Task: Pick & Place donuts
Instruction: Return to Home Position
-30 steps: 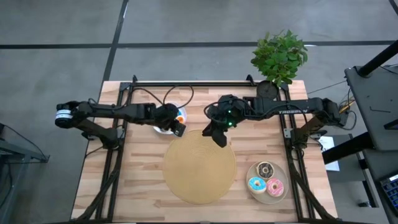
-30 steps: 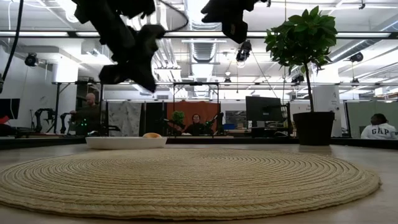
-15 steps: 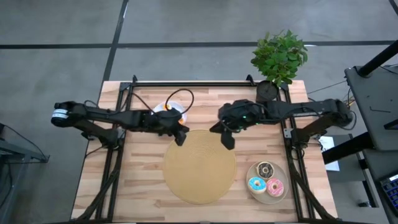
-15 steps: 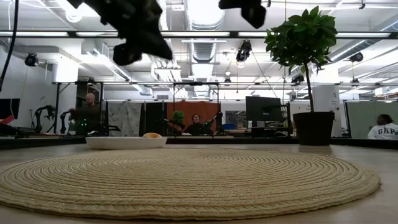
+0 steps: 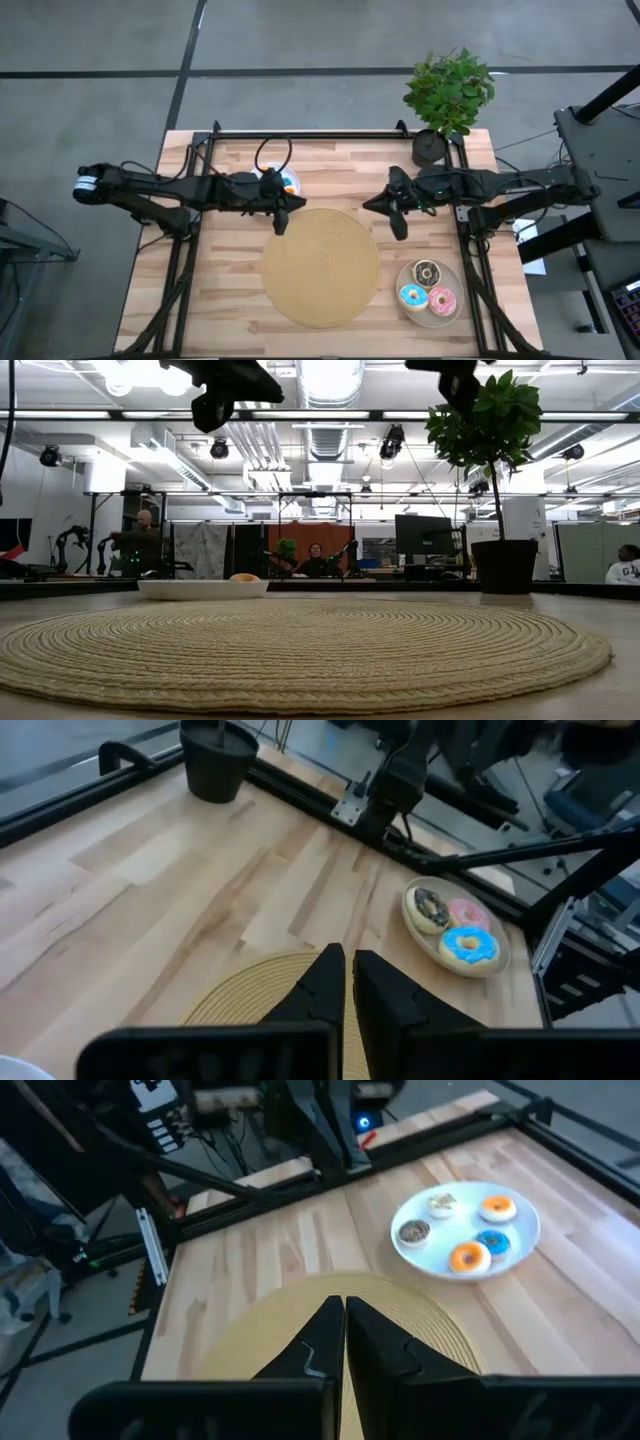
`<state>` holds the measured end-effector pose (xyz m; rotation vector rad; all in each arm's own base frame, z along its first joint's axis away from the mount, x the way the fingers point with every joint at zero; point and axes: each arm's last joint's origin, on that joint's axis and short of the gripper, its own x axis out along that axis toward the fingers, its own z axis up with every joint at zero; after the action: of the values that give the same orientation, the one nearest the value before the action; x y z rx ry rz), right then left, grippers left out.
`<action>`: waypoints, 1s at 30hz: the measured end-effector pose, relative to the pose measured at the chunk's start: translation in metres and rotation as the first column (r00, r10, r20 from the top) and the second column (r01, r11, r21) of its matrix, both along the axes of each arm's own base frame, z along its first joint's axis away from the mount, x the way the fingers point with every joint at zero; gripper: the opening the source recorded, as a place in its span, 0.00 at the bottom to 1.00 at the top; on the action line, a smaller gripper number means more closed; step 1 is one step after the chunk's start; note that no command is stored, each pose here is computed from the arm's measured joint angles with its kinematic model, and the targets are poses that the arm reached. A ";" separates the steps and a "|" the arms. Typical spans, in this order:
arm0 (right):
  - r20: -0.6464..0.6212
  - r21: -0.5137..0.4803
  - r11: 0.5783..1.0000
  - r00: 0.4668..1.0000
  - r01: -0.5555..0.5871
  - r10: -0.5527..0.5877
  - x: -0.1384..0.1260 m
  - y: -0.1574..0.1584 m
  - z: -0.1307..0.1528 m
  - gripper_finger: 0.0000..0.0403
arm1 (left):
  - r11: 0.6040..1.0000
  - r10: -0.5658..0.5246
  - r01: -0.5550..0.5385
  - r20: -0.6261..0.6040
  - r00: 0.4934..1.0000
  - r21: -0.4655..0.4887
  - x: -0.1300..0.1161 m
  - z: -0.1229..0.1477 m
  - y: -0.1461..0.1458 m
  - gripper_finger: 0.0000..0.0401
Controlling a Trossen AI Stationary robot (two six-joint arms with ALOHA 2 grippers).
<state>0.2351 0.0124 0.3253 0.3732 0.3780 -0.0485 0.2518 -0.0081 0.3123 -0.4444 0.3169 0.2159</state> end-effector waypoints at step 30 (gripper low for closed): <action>0.174 -0.080 0.996 0.983 -0.043 0.057 -0.030 0.002 -0.050 0.02 | 0.990 -0.110 0.093 0.176 0.978 0.101 -0.007 -0.021 -0.001 0.00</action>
<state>0.2048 0.0149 0.2750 0.2902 0.2100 0.0190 0.2453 -0.0091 0.2914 -0.3521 0.1495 0.0888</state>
